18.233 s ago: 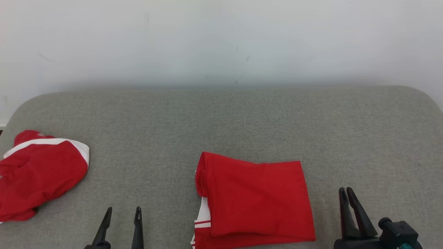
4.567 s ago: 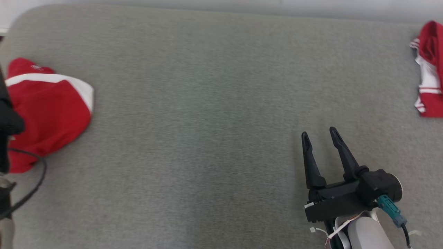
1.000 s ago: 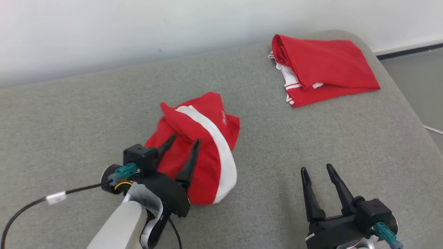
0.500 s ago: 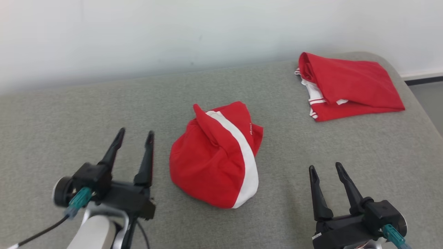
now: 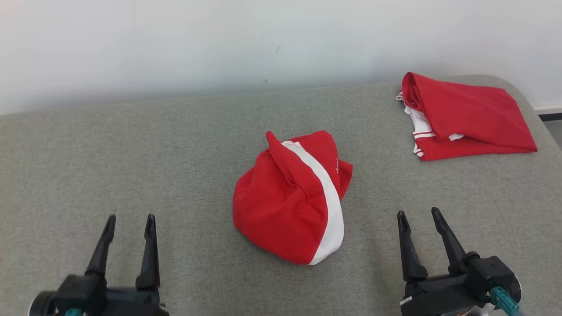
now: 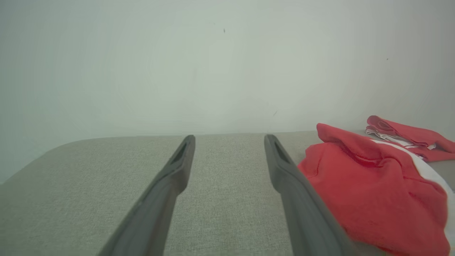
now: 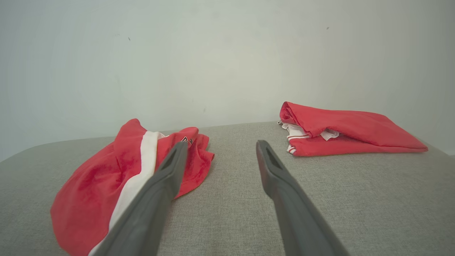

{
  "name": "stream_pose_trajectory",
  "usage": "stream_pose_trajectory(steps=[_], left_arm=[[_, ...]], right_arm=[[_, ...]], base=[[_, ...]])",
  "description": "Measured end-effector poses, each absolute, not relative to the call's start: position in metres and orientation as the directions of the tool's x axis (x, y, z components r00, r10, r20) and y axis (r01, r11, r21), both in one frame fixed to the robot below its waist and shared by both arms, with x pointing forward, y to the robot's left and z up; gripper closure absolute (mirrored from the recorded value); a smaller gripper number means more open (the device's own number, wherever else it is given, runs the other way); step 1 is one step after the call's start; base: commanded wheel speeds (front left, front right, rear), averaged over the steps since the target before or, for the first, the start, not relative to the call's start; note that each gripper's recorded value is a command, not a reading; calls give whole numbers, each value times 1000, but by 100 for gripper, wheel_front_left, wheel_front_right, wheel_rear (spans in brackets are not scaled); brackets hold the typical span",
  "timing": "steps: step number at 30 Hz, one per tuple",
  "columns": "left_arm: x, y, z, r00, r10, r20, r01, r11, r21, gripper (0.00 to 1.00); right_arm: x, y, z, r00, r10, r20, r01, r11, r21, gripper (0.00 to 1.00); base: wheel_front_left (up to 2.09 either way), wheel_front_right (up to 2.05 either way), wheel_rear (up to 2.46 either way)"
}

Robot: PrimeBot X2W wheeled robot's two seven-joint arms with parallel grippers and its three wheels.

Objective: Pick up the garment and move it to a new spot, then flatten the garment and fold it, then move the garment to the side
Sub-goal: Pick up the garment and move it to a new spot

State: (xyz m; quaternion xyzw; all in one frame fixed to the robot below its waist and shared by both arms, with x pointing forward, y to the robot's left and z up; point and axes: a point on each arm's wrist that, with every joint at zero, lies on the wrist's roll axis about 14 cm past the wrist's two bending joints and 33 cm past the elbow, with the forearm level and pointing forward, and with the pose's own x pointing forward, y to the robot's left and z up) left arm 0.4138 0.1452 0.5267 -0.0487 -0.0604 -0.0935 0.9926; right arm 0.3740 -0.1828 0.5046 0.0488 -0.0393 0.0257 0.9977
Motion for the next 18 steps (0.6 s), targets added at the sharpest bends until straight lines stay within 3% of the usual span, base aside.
stream_pose_trajectory(steps=[18], left_arm=[[381,181,511,993,-54,103,66,991,-119,0]], right_arm=[[376,-172,502,994,78,73,-85,991,103,0]], base=[[0,0,0]])
